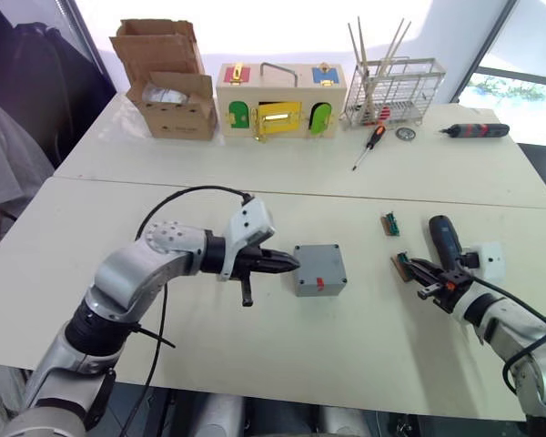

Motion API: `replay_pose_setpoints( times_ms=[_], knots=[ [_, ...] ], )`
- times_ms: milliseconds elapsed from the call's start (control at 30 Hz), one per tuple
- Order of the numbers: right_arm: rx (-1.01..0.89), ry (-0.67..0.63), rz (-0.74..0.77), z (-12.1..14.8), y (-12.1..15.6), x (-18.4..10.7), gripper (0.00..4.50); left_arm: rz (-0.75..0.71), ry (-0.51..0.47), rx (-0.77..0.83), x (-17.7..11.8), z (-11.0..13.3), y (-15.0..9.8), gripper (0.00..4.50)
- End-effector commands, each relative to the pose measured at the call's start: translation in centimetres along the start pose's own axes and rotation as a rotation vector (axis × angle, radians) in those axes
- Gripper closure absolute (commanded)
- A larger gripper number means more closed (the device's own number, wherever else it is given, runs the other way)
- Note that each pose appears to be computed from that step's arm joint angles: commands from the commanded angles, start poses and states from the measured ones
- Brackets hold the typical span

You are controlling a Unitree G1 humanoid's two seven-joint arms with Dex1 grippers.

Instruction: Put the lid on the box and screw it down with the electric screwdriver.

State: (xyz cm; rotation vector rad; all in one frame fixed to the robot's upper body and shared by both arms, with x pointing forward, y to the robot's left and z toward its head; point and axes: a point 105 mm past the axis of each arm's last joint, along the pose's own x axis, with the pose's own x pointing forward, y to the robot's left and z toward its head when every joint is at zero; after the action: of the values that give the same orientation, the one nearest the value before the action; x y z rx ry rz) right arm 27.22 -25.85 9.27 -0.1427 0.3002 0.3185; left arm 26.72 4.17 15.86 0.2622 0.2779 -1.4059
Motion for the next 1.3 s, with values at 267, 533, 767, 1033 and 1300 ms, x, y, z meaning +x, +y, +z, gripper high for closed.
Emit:
replay_pose_setpoints(
  times_ms=[267, 533, 767, 1033, 1300],
  knots=[
    [0.000, -0.032, -0.009, 0.5, -0.1, -0.1, 4.48, 0.010, -0.010, 0.044, 0.0, 0.4, 0.0, 4.50],
    [0.063, -0.105, -0.037, 2.3, -0.6, -1.0, 4.48, 0.004, -0.003, 0.044, 0.0, 0.2, 0.0, 4.50],
    [0.083, -0.161, -0.040, 4.2, -0.5, -1.8, 4.48, 0.000, -0.003, 0.046, -0.2, 0.2, 0.1, 4.50],
    [0.006, -0.227, 0.303, 9.1, 6.2, -0.4, 4.48, 0.026, 0.048, 0.064, -2.3, -0.1, 0.9, 4.50],
    [-0.023, -0.204, 0.400, 9.2, 8.8, 2.5, 4.48, 0.057, 0.074, 0.058, -3.3, -0.4, 0.7, 4.50]
  ],
)
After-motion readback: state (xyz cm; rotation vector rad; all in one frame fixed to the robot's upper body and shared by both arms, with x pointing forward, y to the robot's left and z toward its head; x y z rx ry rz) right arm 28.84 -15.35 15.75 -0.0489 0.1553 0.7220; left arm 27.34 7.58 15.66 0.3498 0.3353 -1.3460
